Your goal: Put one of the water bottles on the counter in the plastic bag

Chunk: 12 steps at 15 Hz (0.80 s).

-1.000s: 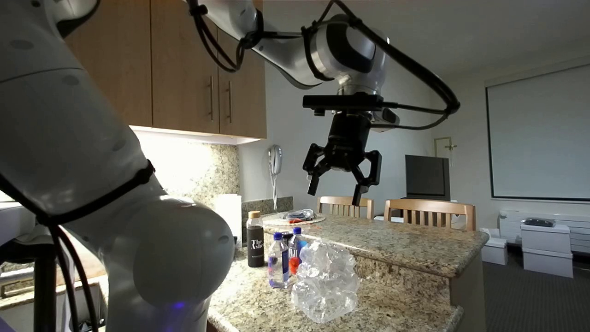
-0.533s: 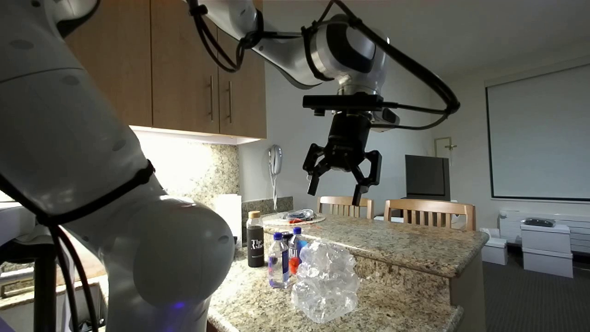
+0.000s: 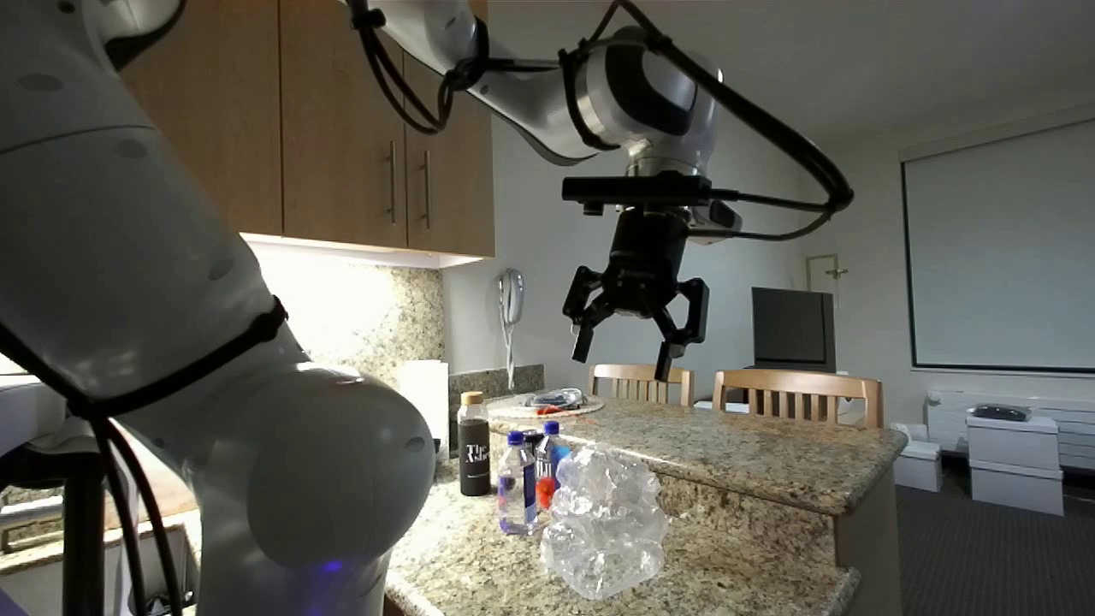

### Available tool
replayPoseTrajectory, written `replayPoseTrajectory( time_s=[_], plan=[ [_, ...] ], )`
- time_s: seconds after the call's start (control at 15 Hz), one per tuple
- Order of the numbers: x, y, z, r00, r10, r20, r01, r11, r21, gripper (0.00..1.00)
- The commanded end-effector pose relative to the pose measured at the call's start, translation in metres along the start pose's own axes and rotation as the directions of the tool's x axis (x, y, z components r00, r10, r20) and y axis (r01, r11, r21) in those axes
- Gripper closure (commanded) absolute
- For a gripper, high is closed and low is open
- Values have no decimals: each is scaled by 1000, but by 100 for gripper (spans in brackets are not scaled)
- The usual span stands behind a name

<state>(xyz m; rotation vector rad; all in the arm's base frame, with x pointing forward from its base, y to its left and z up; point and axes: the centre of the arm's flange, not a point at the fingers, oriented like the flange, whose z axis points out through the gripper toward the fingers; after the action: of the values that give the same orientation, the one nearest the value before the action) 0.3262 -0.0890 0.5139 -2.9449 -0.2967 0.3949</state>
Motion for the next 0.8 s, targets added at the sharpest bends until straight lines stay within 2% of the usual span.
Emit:
replayPoseTrajectory(
  time_s=[0.0, 0.27, 0.53, 0.73],
  plan=[
    [18, -9, -8, 997, -13, -73, 7, 997, -74, 0],
    [51, -43, -21, 972, -109, -208, 66, 977, -204, 0],
    [91, -88, -20, 924, -252, -288, 175, 948, -267, 0],
    [119, -119, -12, 876, -347, -335, 256, 923, -286, 0]
  ],
)
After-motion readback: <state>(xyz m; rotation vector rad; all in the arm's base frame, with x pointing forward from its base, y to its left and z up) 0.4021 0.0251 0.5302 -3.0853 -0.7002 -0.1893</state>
